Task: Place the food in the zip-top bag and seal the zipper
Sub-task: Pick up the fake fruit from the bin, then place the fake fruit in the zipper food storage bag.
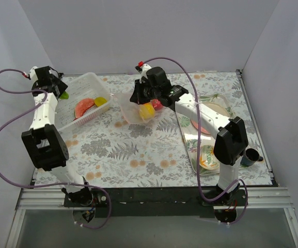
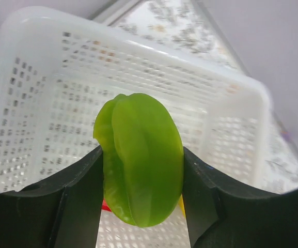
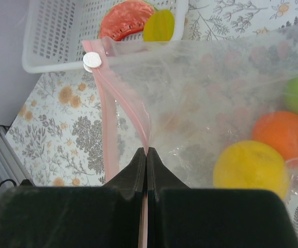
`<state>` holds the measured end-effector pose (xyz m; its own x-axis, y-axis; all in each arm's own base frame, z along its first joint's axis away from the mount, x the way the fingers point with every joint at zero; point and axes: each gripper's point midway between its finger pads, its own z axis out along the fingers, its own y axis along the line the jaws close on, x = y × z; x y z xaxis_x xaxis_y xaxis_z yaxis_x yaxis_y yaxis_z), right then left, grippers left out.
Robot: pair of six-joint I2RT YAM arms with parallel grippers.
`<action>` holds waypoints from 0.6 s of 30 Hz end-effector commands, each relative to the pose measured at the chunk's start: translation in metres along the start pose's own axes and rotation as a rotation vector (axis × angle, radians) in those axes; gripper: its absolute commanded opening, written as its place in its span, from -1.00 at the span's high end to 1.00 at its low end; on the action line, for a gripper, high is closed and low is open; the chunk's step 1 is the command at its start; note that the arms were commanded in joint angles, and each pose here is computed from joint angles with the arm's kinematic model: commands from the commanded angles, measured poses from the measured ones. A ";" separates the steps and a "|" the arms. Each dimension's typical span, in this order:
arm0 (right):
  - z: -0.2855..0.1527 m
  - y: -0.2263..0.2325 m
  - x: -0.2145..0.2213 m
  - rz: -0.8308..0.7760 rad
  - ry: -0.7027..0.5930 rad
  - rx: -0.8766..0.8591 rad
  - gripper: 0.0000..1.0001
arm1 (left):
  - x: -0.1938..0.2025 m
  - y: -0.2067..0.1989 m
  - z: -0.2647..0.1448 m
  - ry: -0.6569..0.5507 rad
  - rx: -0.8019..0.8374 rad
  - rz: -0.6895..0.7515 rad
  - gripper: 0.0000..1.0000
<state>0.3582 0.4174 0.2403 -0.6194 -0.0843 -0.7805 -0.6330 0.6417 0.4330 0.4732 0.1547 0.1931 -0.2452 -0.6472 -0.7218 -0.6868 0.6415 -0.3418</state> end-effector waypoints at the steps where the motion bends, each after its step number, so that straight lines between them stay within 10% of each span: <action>1: 0.005 0.002 -0.021 -0.016 -0.016 0.013 0.97 | 0.017 -0.058 -0.063 0.051 0.274 -0.009 0.45; 12: 0.022 0.002 -0.045 0.024 -0.026 0.045 0.97 | 0.100 -0.149 -0.225 0.215 0.760 0.056 0.42; 18: 0.026 0.005 -0.050 0.073 -0.044 0.037 0.97 | 0.147 -0.168 -0.250 0.293 0.831 0.086 0.40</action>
<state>0.3913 0.4418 0.2445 -0.6530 -0.0702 -0.7541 -0.5836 0.6812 0.4420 0.3925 -0.1212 0.2946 -0.4840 -0.5925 -0.6440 -0.0183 0.7426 -0.6694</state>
